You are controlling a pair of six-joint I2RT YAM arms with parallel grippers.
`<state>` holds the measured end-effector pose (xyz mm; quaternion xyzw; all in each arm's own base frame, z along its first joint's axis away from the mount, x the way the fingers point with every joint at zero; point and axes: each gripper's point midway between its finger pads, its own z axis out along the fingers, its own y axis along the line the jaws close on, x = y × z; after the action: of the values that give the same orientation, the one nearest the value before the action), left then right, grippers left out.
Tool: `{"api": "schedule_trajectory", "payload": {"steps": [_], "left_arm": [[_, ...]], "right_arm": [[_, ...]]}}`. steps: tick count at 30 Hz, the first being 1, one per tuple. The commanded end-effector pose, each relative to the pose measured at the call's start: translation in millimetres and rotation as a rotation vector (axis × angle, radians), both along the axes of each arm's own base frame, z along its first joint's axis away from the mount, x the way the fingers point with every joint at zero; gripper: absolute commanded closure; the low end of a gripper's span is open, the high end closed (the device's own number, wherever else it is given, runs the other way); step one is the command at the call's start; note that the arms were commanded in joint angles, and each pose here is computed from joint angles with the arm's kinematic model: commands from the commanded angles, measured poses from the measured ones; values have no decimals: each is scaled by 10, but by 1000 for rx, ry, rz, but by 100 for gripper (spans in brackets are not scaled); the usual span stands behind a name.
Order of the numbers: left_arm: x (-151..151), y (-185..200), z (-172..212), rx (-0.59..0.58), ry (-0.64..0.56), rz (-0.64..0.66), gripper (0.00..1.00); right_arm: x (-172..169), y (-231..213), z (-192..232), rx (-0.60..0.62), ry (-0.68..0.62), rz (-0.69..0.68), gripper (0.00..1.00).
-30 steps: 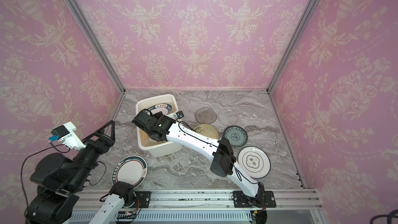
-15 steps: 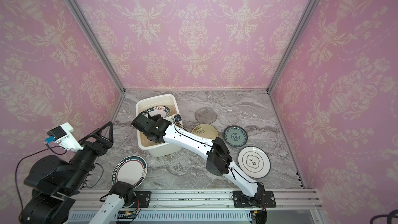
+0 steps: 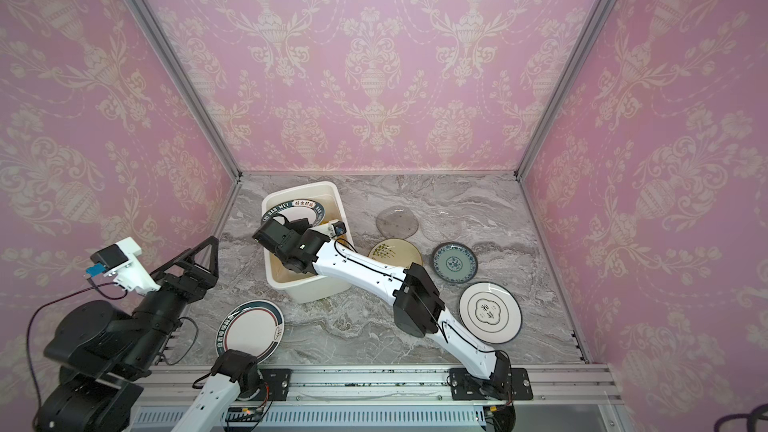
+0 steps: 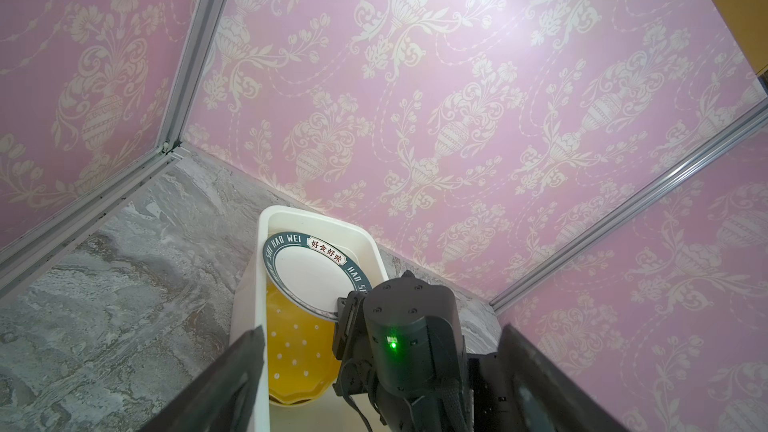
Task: Place the plates into the plastic bin on the countertop
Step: 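Lower the upright green-rimmed plate down onto the yellow plate with the right gripper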
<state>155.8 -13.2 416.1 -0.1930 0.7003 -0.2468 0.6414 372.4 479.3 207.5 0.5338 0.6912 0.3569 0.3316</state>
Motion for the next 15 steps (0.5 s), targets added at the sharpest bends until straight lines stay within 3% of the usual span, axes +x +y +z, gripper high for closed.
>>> {"api": "schedule_trajectory", "payload": {"steps": [1, 15], "left_arm": [[-32, 28, 13, 32, 5, 9, 10], [-16, 23, -10, 40, 12, 8, 10]], "right_arm": [[-42, -35, -334, -34, 59, -24, 100], [-71, -193, -467, -144, 86, -14, 100]]}}
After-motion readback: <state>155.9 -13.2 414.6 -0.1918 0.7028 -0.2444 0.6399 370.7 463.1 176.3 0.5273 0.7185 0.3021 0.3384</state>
